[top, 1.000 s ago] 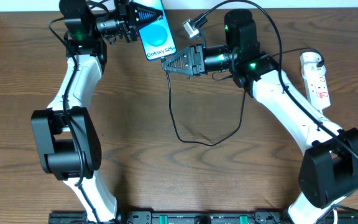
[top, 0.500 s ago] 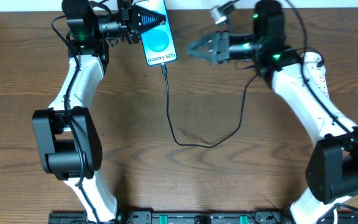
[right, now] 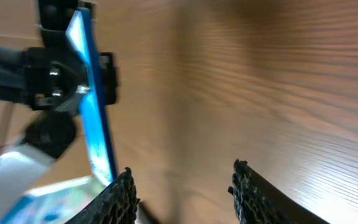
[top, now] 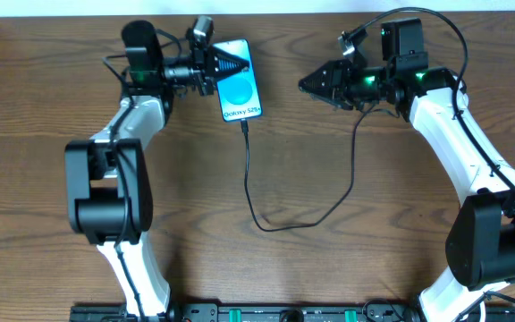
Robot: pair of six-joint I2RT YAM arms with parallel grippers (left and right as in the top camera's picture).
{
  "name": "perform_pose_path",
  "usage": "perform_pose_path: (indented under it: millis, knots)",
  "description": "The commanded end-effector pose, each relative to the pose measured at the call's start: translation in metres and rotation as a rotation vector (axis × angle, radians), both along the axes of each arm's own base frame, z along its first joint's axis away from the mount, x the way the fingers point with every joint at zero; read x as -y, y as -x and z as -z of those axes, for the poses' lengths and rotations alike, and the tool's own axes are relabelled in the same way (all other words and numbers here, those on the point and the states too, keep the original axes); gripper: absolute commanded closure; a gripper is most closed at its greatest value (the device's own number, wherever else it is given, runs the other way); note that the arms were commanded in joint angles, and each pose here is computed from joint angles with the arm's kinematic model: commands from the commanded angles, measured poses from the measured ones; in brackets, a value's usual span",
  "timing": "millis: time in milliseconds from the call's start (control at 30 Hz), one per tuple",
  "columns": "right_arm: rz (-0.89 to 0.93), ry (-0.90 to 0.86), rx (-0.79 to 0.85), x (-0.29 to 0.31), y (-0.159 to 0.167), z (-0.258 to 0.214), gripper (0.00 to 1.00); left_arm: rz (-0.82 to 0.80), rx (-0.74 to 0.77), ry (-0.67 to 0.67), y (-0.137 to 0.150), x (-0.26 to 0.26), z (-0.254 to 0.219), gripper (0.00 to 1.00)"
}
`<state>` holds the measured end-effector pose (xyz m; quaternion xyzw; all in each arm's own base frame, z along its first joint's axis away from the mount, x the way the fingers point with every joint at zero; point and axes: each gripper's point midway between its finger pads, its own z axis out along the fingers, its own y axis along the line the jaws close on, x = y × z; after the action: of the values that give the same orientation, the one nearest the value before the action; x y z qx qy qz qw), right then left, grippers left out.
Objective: Plug charger to phone and switch on socket
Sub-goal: 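Open the right gripper and pull it back from the plugged phone, then lower the phone flat onto the table with the left gripper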
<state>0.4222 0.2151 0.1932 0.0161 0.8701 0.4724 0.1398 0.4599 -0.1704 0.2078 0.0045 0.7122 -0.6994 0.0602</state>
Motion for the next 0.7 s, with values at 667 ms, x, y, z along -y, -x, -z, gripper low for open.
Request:
perform_pose_path:
  millis: [667]
  knots:
    - [0.080, 0.411, 0.071, 0.056, 0.015, 0.018, 0.44, -0.321, -0.304, -0.258, -0.032, -0.011, 0.116, 0.93]
